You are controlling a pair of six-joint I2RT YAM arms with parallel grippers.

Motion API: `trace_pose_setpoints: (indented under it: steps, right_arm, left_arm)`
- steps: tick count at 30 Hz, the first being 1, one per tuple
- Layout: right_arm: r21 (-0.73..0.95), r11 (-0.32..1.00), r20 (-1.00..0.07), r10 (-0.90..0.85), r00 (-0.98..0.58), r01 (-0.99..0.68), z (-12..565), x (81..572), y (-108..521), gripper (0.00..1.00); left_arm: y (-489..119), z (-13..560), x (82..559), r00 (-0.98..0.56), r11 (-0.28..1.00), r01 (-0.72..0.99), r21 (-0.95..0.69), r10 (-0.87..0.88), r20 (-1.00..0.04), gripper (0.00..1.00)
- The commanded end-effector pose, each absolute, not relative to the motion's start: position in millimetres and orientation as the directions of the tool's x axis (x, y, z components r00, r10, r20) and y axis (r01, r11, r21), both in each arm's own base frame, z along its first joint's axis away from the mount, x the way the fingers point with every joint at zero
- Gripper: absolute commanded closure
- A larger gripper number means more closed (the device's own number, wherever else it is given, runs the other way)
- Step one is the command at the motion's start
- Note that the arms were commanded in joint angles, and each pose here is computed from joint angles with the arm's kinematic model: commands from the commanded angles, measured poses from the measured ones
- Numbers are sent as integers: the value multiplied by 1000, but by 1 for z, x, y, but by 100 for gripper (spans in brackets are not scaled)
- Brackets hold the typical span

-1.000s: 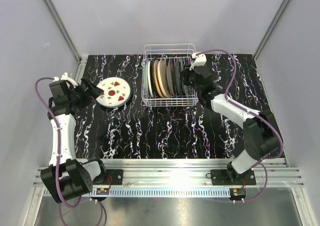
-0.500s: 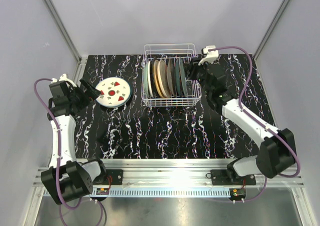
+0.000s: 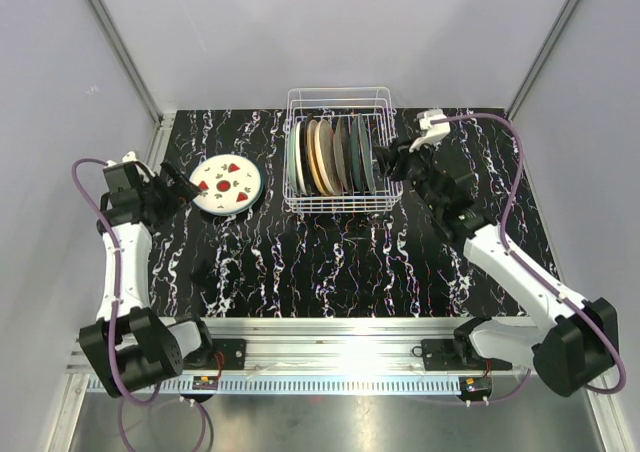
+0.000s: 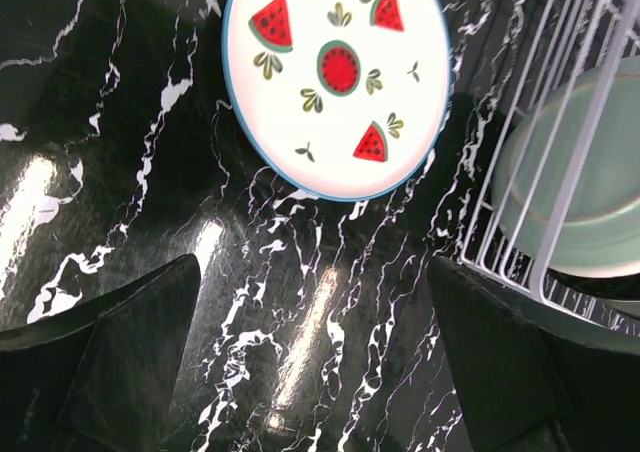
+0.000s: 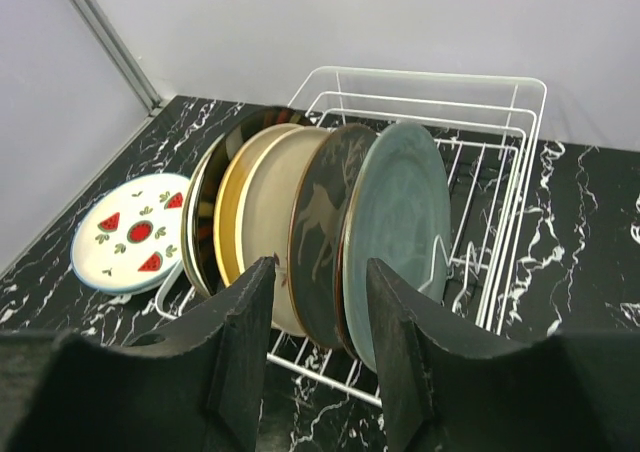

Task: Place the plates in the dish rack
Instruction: Grab a plate with the left arm

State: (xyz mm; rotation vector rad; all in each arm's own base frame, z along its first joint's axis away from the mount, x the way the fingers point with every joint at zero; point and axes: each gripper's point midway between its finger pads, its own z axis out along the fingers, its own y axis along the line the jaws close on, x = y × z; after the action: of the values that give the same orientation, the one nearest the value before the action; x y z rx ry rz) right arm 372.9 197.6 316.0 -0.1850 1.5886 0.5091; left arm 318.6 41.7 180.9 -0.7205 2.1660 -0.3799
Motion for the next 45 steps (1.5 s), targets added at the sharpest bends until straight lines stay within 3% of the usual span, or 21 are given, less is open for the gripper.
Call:
trace_pose_setpoints:
  steps: [1,8,12,18,23,32,38,45]
  right_arm:
    - [204,882,-979,192,-70,-425,320,360,191,51]
    - [221,888,-975,216,-60,-402,312,350,181,51]
    - [228,889,-972,228,-49,-398,315,348,179,51]
    - [233,887,-970,239,-35,-399,317,346,178,51]
    - [236,885,-969,245,-30,-402,319,344,177,51]
    - [233,886,-970,239,-34,-401,317,344,177,50]
    - [226,891,-973,227,-44,-393,313,345,176,50]
    - [222,893,-974,220,-50,-391,311,347,177,50]
  left_arm:
    - [49,175,328,-516,786,-387,-483,-618,-593,1]
    - [54,151,341,-556,766,-433,-475,-642,-527,2]
    - [62,123,350,-614,746,-504,-435,-664,-428,12]
    - [72,110,380,-598,719,-536,-442,-693,-402,15]
    - [77,95,403,-606,708,-548,-446,-703,-371,27]
    - [91,62,419,-617,721,-586,-369,-693,-374,34]
    - [90,47,425,-624,716,-594,-367,-698,-351,44]
    - [87,35,420,-650,726,-593,-349,-687,-326,73]
